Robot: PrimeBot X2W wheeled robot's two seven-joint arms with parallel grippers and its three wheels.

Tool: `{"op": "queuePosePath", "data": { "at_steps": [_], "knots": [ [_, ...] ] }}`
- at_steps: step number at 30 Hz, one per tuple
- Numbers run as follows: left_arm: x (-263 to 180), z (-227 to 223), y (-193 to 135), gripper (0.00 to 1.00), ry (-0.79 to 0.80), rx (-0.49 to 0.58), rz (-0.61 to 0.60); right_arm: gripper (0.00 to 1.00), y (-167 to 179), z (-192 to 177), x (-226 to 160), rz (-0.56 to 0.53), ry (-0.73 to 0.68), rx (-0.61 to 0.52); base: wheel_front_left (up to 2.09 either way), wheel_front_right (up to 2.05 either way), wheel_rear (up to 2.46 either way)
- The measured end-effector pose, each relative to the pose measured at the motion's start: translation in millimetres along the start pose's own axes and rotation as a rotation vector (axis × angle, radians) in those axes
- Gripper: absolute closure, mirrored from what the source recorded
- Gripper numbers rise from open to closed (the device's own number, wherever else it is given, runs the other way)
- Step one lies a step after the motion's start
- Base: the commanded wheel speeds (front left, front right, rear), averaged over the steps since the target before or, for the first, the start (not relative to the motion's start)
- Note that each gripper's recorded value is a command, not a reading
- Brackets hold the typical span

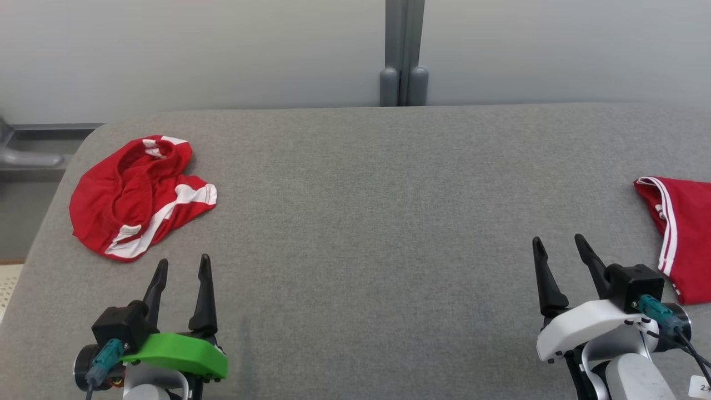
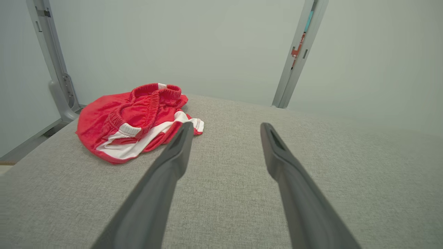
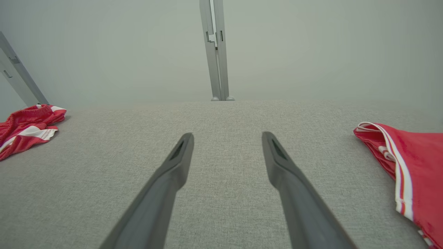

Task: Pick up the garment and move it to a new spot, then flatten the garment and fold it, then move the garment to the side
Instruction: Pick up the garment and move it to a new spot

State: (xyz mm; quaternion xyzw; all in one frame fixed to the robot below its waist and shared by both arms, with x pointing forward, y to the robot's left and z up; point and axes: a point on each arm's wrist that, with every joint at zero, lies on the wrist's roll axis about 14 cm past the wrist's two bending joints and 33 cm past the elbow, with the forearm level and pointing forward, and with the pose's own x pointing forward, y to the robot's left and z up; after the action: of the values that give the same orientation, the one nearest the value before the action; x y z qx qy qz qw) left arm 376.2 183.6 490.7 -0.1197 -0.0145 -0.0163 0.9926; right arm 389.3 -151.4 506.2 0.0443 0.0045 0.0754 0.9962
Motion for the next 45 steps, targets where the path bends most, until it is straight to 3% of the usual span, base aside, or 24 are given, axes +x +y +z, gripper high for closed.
{"op": "queuePosePath", "data": {
  "at_steps": [29, 45],
  "knots": [
    [-99.3, 26.9, 111.6, 0.00, -0.077, 0.038, 0.380, 0.00, 144.4, -20.9, 42.2, 0.408, 0.059, 0.019, 0.00, 0.00, 0.00],
    [-103.5, 24.9, 115.6, 0.00, -0.071, 0.034, 0.404, 0.00, 152.9, -28.0, 44.8, 0.435, 0.083, 0.019, 0.00, 0.00, 0.00]
  ]
}}
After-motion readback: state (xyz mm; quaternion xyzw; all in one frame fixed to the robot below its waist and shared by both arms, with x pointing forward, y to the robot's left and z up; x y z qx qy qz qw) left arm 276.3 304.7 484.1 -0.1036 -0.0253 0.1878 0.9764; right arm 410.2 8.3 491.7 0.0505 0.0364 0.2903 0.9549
